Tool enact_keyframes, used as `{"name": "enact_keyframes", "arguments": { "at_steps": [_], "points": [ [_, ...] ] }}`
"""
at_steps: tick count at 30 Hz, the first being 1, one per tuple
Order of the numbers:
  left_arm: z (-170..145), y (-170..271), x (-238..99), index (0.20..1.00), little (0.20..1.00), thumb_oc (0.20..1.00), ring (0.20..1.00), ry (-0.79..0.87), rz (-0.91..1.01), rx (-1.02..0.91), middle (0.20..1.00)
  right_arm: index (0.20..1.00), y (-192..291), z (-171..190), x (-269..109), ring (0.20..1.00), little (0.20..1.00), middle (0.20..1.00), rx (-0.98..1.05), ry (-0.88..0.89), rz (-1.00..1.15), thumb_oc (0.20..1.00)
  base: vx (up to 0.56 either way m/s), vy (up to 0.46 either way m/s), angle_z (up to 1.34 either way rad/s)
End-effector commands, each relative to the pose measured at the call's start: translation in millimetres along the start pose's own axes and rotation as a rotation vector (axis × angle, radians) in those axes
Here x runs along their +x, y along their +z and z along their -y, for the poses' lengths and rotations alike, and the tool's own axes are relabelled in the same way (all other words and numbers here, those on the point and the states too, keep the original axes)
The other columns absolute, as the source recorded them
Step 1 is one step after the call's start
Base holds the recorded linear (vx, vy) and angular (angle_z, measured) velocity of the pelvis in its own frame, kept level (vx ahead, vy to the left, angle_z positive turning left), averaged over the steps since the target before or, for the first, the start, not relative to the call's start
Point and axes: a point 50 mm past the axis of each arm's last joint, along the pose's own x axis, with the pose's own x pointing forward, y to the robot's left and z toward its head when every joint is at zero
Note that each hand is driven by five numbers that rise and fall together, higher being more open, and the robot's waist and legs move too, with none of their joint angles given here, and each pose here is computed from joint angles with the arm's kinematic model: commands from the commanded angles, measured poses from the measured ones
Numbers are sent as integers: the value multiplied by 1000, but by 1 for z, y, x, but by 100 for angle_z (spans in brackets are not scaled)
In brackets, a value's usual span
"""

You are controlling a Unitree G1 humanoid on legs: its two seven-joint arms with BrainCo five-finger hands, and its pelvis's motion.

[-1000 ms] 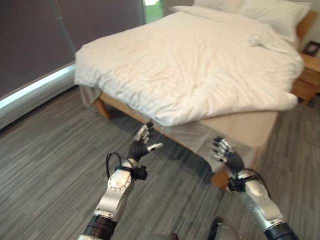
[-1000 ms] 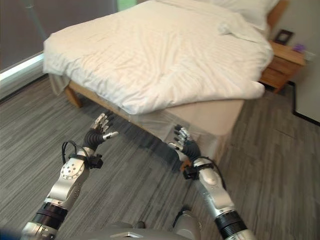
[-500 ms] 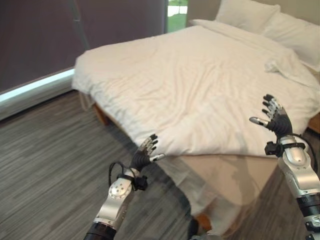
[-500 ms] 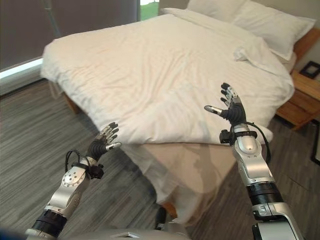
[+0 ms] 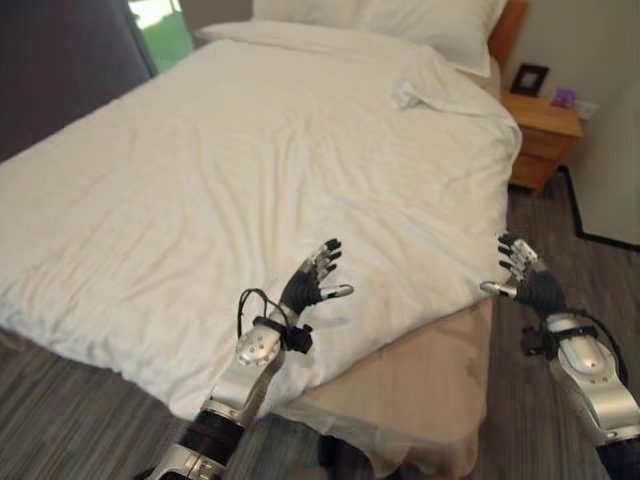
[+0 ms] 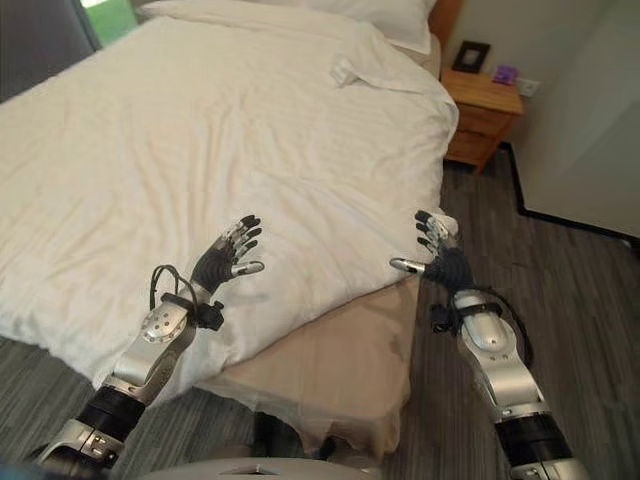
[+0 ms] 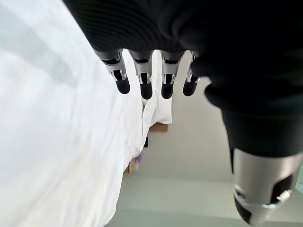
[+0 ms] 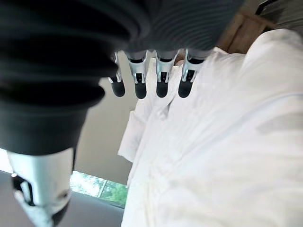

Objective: Making the bed.

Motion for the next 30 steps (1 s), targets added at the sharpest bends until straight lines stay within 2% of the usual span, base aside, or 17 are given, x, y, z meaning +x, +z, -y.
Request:
{"name": "enact_keyframes", "arguments": {
  "at_steps": [1,8,10,12,15,16,17,20,25,30],
  "points": [
    [3,12,2,1000,1000,1000,1000,-45,78,-44,1000,1000,34,18,21,1000,1000,1000,-66,-19,156,1000,56,16,-15],
    [13,2,-21,1000,1000,1000,1000,-123,23,-68,1000,1000,66,33,70,1000,1000,1000,-236,-1,186,1000,28,-5,28],
    [16,-4,-32,1000,1000,1000,1000,-144,-7,-112,1000,1000,87,43,104,1000,1000,1000,-333,-47,166,1000,-23,-20,22],
    [15,-4,-38,1000,1000,1000,1000,-149,-19,-122,1000,1000,105,60,126,1000,1000,1000,-386,-129,128,1000,-55,-19,22],
    [11,-1,-40,1000,1000,1000,1000,-152,-22,-110,1000,1000,124,66,150,1000,1000,1000,-481,-186,60,1000,-49,-10,32],
    [11,-1,-40,1000,1000,1000,1000,-150,-21,-110,1000,1000,125,65,151,1000,1000,1000,-482,-185,62,1000,-41,-18,32],
    [10,0,-40,1000,1000,1000,1000,-155,-22,-104,1000,1000,117,73,156,1000,1000,1000,-532,-218,-52,1000,-37,-23,34],
    [10,5,-34,1000,1000,1000,1000,-160,-8,-96,1000,1000,106,82,158,1000,1000,1000,-620,-272,-189,1000,-49,-22,29],
    [16,16,-20,1000,1000,1000,1000,-171,51,-87,1000,1000,92,71,158,1000,1000,1000,-572,-261,-211,1000,-52,9,31],
    [18,19,-10,1000,1000,1000,1000,-154,69,-79,1000,1000,60,63,151,1000,1000,1000,-687,-198,-356,1000,-24,27,13]
  ]
}}
